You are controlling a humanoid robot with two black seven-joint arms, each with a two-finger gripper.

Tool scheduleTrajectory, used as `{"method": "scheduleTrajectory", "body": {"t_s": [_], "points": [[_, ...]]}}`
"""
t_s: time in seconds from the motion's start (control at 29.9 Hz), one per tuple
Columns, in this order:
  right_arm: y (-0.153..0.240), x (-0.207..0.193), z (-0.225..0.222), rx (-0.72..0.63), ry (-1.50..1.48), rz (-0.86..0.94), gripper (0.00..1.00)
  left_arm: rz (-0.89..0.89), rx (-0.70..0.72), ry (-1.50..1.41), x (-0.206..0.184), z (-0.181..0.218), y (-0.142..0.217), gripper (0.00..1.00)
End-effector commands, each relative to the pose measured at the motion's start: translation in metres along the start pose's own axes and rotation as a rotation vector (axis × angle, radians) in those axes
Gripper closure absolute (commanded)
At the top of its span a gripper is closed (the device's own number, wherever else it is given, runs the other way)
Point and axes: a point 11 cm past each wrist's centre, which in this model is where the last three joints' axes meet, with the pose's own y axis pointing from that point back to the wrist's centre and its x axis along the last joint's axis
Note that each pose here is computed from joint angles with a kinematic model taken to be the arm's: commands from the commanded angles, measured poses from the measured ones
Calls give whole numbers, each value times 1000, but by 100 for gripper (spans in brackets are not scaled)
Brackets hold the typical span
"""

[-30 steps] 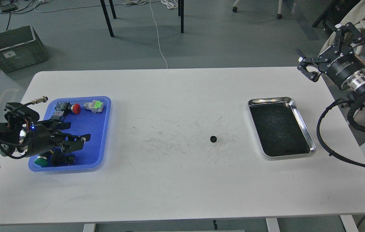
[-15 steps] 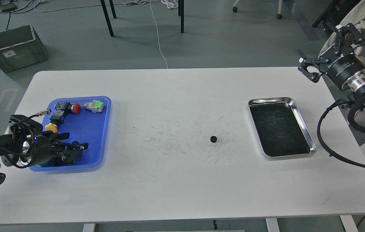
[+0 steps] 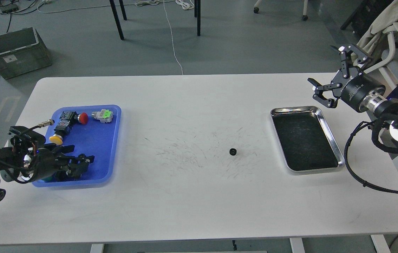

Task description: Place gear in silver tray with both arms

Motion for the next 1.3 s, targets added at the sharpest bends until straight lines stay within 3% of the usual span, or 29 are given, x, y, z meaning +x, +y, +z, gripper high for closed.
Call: {"method": "scheduleTrajectory", "body": {"t_s": [0.0, 0.23, 0.5, 0.9, 1.27], "points": [[-6, -23, 3, -53, 157, -67, 1, 11, -4, 3, 4, 0, 0, 13], [-16, -87, 17, -225, 616, -263, 2, 23, -10, 4, 9, 0, 0, 11], [-19, -96, 24, -444, 1067, -357, 2, 41, -9, -2, 18, -1, 2, 7], [-39, -137, 72, -566, 1278, -515, 3, 77, -6, 16, 30, -3, 5, 7], [-51, -156, 106, -682, 1409, -575, 11, 87, -15, 14, 29, 1, 2, 7]]}}
